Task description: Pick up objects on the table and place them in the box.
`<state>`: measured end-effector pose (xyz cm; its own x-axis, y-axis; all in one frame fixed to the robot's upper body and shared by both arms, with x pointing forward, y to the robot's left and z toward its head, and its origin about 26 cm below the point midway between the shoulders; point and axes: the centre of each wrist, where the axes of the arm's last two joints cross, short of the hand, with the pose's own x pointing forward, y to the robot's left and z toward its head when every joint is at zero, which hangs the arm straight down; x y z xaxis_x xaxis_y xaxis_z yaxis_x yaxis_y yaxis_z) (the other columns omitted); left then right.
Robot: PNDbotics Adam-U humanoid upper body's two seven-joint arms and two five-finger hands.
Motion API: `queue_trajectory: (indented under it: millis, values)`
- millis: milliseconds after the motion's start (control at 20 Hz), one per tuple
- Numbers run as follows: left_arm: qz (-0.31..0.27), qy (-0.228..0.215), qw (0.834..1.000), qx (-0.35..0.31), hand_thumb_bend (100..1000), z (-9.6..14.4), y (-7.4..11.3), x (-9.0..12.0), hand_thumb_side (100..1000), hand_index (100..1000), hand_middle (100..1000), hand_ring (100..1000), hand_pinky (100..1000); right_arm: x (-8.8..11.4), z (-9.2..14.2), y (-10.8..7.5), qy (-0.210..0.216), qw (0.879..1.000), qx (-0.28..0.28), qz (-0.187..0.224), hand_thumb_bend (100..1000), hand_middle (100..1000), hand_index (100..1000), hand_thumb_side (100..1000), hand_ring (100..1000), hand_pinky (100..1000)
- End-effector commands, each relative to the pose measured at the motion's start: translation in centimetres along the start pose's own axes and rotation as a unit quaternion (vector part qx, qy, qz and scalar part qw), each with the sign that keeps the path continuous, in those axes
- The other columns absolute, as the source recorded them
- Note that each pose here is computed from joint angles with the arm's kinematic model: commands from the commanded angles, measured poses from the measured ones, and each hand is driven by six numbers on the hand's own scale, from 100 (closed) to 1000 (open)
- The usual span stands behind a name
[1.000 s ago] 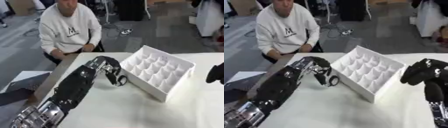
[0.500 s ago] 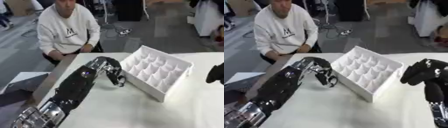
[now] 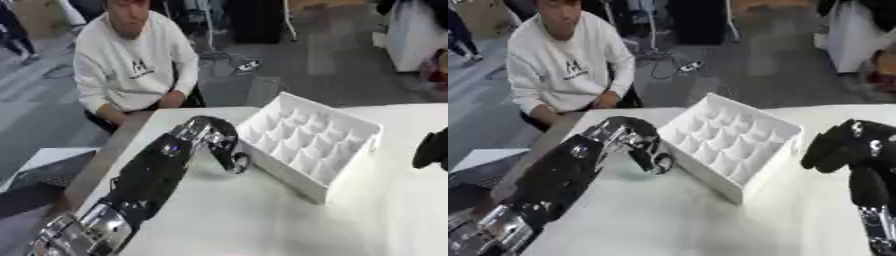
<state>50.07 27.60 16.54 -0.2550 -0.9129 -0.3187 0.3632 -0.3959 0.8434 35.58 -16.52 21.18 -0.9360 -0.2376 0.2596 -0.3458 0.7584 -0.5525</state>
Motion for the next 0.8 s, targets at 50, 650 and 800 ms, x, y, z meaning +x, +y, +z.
queue_trajectory:
  millis: [50, 650, 800]
  values:
    - [-0.001, 0.025, 0.999, 0.020, 409, 0.41, 1.20, -1.13, 734, 726, 557, 429, 165, 0.48, -0.69, 0.06, -0.022, 1.000, 0.010, 0.004, 100, 493, 571, 637, 467, 385]
    - [0.001, 0.042, 0.999, 0.029, 393, 0.08, 0.47, -1.15, 690, 713, 534, 400, 134, 0.69, -0.72, -0.07, -0.021, 1.000, 0.014, 0.003, 100, 494, 573, 638, 467, 385]
    - [0.005, 0.044, 0.999, 0.027, 407, 0.04, 0.33, -1.19, 679, 709, 527, 389, 124, 0.74, -0.71, -0.09, -0.021, 1.000, 0.015, 0.003, 100, 494, 573, 641, 467, 385]
